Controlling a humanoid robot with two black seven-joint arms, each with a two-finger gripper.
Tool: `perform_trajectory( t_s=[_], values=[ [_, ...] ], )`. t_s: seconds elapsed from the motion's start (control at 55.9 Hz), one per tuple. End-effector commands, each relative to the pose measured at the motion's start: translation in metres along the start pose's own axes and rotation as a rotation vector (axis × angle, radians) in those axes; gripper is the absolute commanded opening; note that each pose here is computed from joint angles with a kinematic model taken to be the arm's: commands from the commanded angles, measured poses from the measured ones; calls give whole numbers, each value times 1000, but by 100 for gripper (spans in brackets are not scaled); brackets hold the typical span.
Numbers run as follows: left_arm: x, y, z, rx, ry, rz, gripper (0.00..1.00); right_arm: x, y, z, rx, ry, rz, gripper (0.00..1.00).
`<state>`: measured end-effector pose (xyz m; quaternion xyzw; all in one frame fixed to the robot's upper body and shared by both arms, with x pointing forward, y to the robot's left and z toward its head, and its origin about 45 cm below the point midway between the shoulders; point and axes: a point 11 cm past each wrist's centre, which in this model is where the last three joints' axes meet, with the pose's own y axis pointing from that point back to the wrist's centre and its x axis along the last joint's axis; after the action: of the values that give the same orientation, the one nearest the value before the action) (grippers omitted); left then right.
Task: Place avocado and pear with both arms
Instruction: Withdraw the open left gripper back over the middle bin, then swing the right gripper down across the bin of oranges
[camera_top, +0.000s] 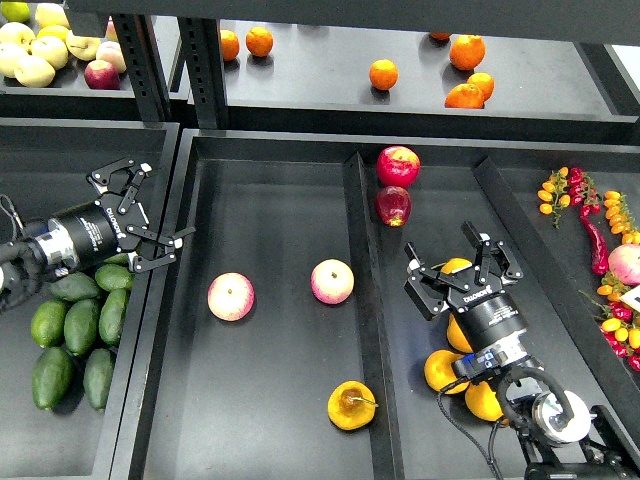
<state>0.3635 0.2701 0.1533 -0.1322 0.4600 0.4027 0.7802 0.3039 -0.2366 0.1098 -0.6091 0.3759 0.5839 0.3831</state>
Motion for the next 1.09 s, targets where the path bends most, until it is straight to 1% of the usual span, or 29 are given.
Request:
perform_trajectory(
  t_s=[0.0,0.036,0.143,0.197,0.286,0.394,0.429,0.447,0.572,0.68,0.823,1.073],
  values=[
    [-27,-10,-20,-124,135,-123,99,1,0,4,-16,1,4,99],
    [-35,-14,-29,-154,180,-158,99,3,0,8,-27,-1,7,99],
    [-38,0,-17,-221,185,-158,99,5,-1,18,-60,-3,13,99],
    [-41,5,-18,-224,187,-155,99,5,-3,26,-88,-4,15,99],
    [-39,13,-32,-208,214,-122,99,3,-10,41,-151,9,11,99],
    [-30,25,-46,-201,244,-79,99,-6,-14,29,-240,116,23,99],
    [-27,30,-52,-199,253,-67,99,-10,-14,24,-291,169,33,99],
    [-25,35,-58,-197,257,-56,99,-16,-14,15,-359,247,49,99],
    [-21,42,-68,-189,268,-40,99,-25,-11,-6,-500,408,109,99],
    [-17,48,-78,-178,282,-24,99,-30,-6,-19,-570,504,140,99],
    [-16,50,-91,-152,294,-18,99,-31,3,-23,-685,612,134,99],
    [-22,46,-100,-122,295,-33,99,-3,28,-35,-820,773,283,99]
  ],
)
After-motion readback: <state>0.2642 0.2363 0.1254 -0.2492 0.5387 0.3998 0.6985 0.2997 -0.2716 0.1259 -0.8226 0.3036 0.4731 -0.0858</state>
